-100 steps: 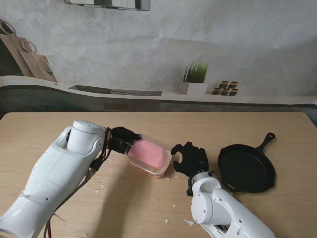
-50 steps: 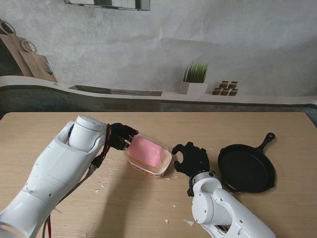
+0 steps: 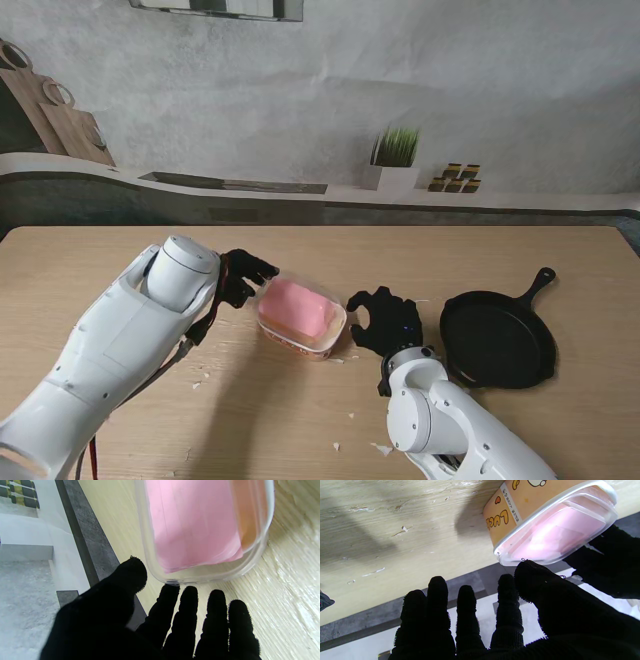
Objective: Load dumplings into a food container
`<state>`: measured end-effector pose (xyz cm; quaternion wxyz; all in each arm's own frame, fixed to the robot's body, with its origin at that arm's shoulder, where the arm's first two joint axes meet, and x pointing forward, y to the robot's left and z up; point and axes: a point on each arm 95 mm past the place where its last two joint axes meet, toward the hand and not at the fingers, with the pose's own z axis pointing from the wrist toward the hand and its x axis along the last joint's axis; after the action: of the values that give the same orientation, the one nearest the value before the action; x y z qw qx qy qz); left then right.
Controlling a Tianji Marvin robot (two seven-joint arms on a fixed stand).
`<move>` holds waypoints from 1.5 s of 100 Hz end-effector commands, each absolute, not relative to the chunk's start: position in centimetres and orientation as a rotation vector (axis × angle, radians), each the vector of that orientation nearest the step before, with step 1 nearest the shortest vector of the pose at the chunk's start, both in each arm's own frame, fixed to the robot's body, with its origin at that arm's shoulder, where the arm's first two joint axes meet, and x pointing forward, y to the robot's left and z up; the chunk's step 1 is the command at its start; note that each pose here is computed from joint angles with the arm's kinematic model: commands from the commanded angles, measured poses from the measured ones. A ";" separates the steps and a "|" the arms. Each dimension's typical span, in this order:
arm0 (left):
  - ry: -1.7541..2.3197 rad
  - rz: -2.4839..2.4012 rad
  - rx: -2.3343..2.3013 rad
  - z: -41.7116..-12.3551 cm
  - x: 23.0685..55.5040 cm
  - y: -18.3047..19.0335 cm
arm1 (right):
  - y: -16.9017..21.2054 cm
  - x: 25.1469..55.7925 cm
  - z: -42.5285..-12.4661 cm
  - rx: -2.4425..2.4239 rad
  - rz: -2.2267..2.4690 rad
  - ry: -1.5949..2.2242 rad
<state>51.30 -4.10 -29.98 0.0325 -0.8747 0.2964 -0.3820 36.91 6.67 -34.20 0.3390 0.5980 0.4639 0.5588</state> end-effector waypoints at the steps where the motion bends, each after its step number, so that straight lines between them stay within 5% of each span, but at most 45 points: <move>1: 0.913 -1.173 -2.716 -30.2 51.4 -4.4 | 7.1 36.6 -34.4 1.576 1.458 1.220; 110: 1.123 -1.172 -2.611 -31.3 50.1 -4.4 | 7.1 36.8 -34.5 1.576 1.443 1.223; 150: 1.547 -1.381 -1.890 -30.9 49.8 -2.6 | 8.6 37.8 -34.7 1.398 1.386 1.358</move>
<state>49.93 -3.20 -30.28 0.1717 -0.6572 0.5468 -0.4894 37.82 8.35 -34.26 0.3748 0.5357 0.5255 0.5445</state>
